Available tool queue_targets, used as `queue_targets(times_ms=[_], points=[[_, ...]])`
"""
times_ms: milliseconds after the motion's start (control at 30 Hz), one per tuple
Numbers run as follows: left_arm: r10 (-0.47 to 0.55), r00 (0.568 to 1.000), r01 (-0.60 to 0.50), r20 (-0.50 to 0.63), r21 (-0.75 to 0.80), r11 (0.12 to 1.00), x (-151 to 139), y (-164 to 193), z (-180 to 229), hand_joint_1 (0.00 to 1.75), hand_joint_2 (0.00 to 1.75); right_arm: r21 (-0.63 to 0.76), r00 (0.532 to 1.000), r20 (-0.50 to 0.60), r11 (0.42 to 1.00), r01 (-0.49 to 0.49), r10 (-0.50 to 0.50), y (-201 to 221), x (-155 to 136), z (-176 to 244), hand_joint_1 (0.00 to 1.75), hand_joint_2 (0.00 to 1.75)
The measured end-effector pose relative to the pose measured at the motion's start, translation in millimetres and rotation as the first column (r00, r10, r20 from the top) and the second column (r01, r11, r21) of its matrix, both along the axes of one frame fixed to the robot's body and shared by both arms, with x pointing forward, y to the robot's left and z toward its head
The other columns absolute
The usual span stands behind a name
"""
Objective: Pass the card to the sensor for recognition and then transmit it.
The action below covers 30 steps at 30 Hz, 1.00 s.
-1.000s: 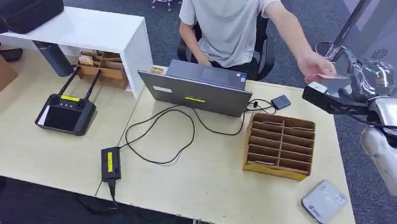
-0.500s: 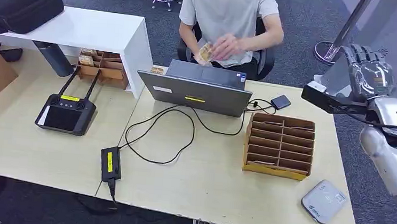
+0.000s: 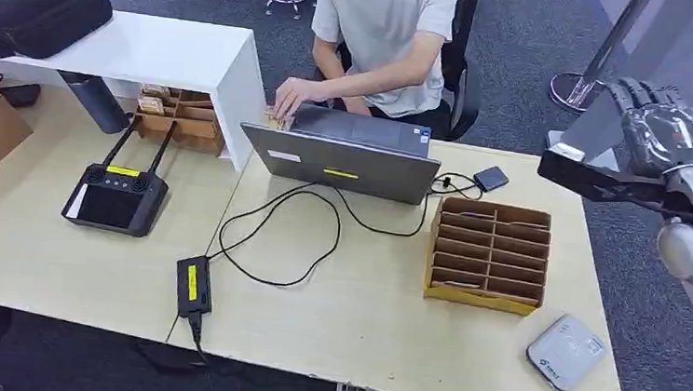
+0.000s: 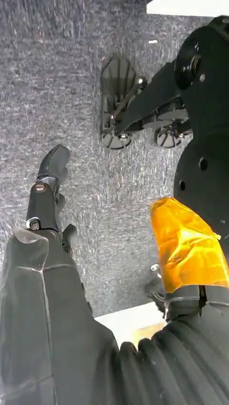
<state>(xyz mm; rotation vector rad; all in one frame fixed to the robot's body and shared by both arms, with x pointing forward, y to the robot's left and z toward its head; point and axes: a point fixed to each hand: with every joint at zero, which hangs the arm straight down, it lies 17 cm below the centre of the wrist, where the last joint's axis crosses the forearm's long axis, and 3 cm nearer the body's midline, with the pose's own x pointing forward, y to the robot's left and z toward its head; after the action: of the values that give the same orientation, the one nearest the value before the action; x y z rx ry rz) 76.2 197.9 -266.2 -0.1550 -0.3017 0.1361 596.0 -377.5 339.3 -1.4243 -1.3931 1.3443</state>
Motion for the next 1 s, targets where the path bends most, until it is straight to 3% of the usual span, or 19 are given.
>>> queue_targets(times_ms=[500,1000], points=[[0.029,1.000,-0.029,0.004,-0.004,1.000,-2.0,0.8,0.2,0.00,1.75,0.045,0.989,0.038,0.988,-0.145,0.144,23.3,-51.8,-12.8,0.00,1.75],[0.012,1.000,-0.012,0.006,-0.008,1.000,-2.7,-1.3,0.5,0.00,1.75,0.079,0.981,-0.009,0.978,-0.194,0.196,54.3,-89.1,-95.6,0.00,1.75]])
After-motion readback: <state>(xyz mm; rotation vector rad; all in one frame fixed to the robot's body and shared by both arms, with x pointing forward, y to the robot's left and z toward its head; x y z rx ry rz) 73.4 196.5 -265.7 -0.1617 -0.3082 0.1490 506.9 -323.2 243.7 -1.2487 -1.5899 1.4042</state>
